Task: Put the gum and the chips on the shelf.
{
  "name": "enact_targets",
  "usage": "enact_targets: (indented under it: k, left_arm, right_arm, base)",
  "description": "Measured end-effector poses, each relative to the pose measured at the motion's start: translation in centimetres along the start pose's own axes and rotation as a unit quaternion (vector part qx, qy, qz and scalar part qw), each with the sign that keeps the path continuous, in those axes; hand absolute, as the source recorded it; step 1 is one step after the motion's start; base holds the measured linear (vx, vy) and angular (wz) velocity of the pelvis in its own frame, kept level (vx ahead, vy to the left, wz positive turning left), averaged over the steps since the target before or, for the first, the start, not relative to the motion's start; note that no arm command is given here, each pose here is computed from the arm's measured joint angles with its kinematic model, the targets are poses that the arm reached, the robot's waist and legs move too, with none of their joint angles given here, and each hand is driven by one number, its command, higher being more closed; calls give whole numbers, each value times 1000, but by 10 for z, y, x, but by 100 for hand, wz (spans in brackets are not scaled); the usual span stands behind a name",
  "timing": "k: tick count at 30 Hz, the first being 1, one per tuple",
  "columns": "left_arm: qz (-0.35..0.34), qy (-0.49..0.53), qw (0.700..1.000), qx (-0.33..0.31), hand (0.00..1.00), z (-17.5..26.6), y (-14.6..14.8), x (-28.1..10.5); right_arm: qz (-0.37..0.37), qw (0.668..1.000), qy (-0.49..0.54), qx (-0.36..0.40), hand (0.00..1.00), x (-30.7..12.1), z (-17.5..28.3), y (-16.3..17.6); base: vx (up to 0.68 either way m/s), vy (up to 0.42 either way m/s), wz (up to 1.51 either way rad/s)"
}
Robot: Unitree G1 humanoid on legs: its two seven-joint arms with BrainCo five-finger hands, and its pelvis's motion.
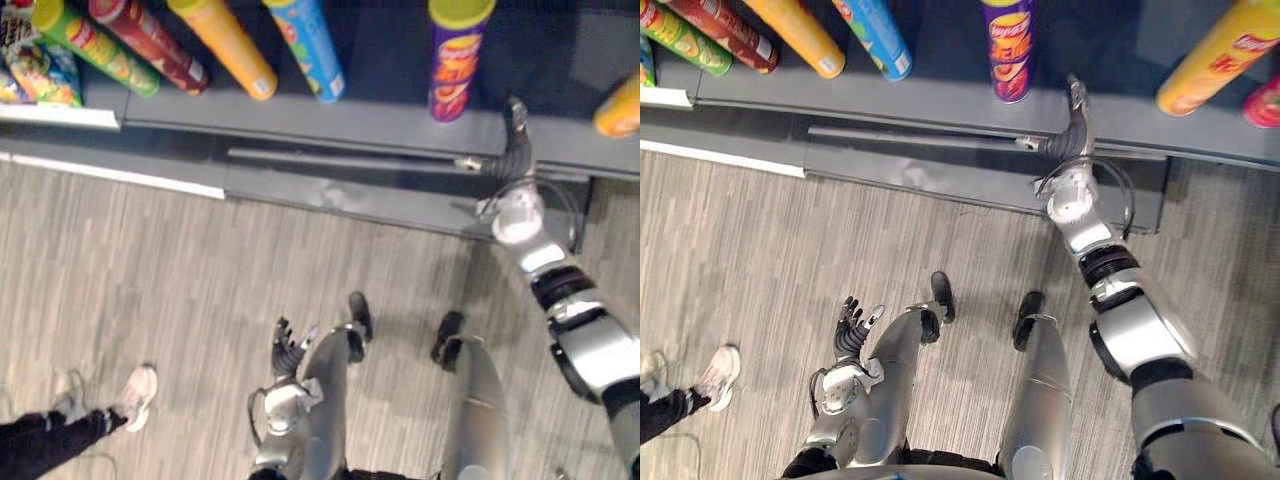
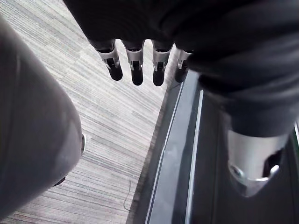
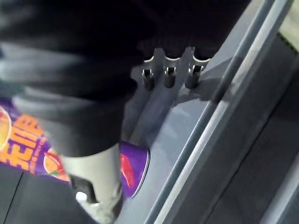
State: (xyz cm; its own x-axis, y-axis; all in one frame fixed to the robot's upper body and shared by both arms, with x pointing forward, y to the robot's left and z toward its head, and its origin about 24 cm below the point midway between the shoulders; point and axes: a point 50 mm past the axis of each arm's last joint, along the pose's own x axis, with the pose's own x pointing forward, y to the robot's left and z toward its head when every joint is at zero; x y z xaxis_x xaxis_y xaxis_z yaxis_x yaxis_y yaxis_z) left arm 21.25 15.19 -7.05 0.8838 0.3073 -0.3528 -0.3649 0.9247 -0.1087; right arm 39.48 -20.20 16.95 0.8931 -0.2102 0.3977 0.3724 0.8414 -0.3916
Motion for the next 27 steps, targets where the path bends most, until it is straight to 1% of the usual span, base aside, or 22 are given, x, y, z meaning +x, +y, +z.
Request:
enact_targets:
  k: [3,4,6,7,9,10,12,13,15,16,18,19,20,22,23,24,25,26,27]
  left_arm:
    - [13,34,999,3,0,-9,16,2]
    - [16,44,999,3,0,-12,20,3]
    - [27,79,996,13,0,-22,37,3]
    - [28,91,995,12,0,-26,40,1]
    - [30,132,990,27,0,-41,59,-6]
    - [28,136,990,27,0,-42,61,-7]
    - [20,159,987,32,0,-51,68,-13]
    - [21,167,985,33,0,-54,72,-16]
    - [32,202,978,31,0,-68,85,-28]
    - [35,212,976,27,0,-71,87,-31]
    - [39,236,971,26,0,-80,92,-38]
    - [42,248,968,22,0,-84,96,-43]
    - [44,253,966,20,0,-86,98,-45]
    - [53,274,960,8,0,-93,103,-51]
    - [55,279,959,5,0,-94,104,-53]
    - [58,286,956,-2,0,-97,106,-56]
    - [57,289,956,-4,0,-98,107,-58]
    - [60,294,954,-13,0,-101,109,-61]
    - [67,300,951,-26,0,-103,112,-64]
  right_arm:
    - [7,997,68,36,0,-25,-35,7]
    - [6,996,79,46,0,-30,-41,7]
    - [-6,987,119,110,0,-53,-60,9]
    - [-7,984,131,125,0,-61,-66,10]
    - [-12,969,168,182,0,-95,-84,14]
    - [-12,965,179,192,0,-105,-90,14]
    - [-3,953,218,209,0,-146,-108,17]
    - [3,950,230,210,0,-158,-113,18]
    - [30,936,280,210,0,-200,-130,20]
    - [38,932,293,209,0,-211,-134,20]
    - [67,913,347,202,0,-252,-146,22]
    - [87,898,381,202,0,-274,-152,26]
    - [99,889,399,200,0,-285,-154,28]
    - [128,853,470,186,0,-327,-166,33]
    - [134,844,487,182,0,-337,-168,34]
    - [141,822,523,175,0,-359,-173,33]
    - [142,814,536,172,0,-366,-175,32]
    - [127,800,559,175,0,-379,-178,29]
    - [110,796,569,174,0,-381,-181,27]
  base:
    - [69,-29,-9]
    - [55,-8,-18]
    - [67,2,-33]
    - [89,7,-38]
    - [139,4,-24]
    - [161,0,-11]
    - [150,5,-5]
    - [177,16,1]
    - [194,35,-6]
    - [186,58,-17]
    - [181,64,-22]
    - [143,53,-20]
    - [125,52,-24]
    - [91,46,-22]
    - [54,47,-17]
    - [32,42,-13]
    - [44,52,-14]
    - [49,57,-4]
    - [38,55,-2]
